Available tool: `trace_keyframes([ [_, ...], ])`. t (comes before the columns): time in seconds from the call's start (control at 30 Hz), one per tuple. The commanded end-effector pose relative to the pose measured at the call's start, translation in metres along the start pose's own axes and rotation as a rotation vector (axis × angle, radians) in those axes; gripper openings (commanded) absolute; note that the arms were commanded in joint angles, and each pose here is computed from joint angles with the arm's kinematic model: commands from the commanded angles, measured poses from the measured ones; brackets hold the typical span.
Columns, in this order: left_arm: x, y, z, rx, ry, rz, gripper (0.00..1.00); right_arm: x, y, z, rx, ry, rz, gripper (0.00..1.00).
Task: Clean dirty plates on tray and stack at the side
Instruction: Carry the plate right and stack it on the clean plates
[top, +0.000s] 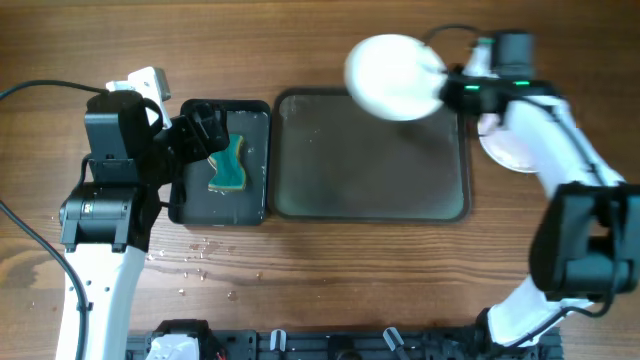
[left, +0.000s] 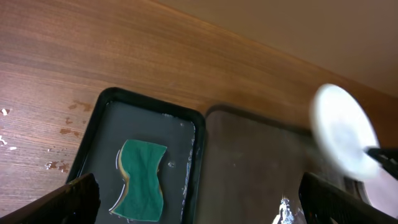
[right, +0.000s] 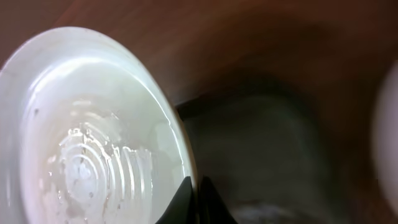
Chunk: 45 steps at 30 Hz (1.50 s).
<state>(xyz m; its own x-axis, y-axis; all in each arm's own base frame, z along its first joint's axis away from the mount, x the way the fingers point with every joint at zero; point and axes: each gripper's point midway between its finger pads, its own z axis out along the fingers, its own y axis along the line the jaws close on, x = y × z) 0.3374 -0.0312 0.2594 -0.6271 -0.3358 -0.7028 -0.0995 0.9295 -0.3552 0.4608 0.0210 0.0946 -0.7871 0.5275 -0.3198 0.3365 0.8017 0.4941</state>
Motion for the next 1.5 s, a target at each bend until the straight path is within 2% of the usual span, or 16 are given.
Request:
trace_keyframes([
  [0.0, -0.005, -0.002, -0.002, 0.0, -0.013, -0.003, 1.0, -0.025, -0.06, -0.027, 0.039, -0.014, 0.083, 0.04],
  [0.2, -0.005, -0.002, -0.002, 0.0, -0.013, -0.003, 1.0, -0.038, -0.152, -0.066, 0.139, -0.04, 0.234, 0.06],
  [0.37, -0.005, -0.002, -0.002, 0.001, -0.013, -0.003, 1.0, -0.04, -0.203, -0.087, 0.27, -0.081, 0.32, 0.06],
  [0.5, -0.005, -0.002, -0.002, 0.001, -0.013, -0.003, 1.0, -0.037, -0.222, -0.094, 0.373, -0.089, 0.333, 0.05],
  [0.63, -0.005, -0.002, -0.002, 0.0, -0.013, -0.003, 1.0, -0.035, -0.223, -0.093, 0.386, -0.085, 0.331, 0.07],
  [0.67, -0.005, -0.002, -0.002, 0.0, -0.013, -0.003, 1.0, -0.035, -0.223, -0.094, 0.389, -0.083, 0.334, 0.09],
  [0.7, -0.005, -0.002, -0.002, 0.0, -0.013, -0.003, 1.0, -0.035, -0.223, -0.094, 0.39, -0.082, 0.334, 0.19],
  [0.77, -0.005, -0.002, -0.002, 0.0, -0.013, -0.003, 1.0, -0.034, -0.223, -0.094, 0.389, -0.08, 0.335, 0.52],
  [0.83, -0.005, -0.002, -0.002, 0.001, -0.013, -0.003, 1.0, -0.033, -0.223, -0.094, 0.389, -0.077, 0.336, 0.65],
  [1.0, -0.005, -0.002, -0.002, 0.0, -0.013, -0.003, 1.0, -0.027, -0.203, -0.085, 0.31, -0.032, 0.307, 0.69],
  [1.23, -0.005, -0.002, -0.002, 0.0, -0.013, -0.003, 1.0, -0.017, -0.143, -0.054, 0.25, 0.053, -0.089, 0.71],
  [1.33, -0.005, -0.002, -0.002, 0.0, -0.013, -0.003, 1.0, -0.007, -0.108, -0.038, 0.214, 0.089, -0.262, 0.77],
  [1.4, -0.005, -0.002, -0.002, 0.0, -0.013, -0.003, 1.0, 0.002, -0.084, -0.028, 0.188, 0.105, -0.352, 0.87],
  [1.47, -0.005, -0.002, -0.002, 0.0, -0.013, -0.003, 1.0, 0.011, -0.061, -0.019, 0.162, 0.12, -0.439, 0.89],
])
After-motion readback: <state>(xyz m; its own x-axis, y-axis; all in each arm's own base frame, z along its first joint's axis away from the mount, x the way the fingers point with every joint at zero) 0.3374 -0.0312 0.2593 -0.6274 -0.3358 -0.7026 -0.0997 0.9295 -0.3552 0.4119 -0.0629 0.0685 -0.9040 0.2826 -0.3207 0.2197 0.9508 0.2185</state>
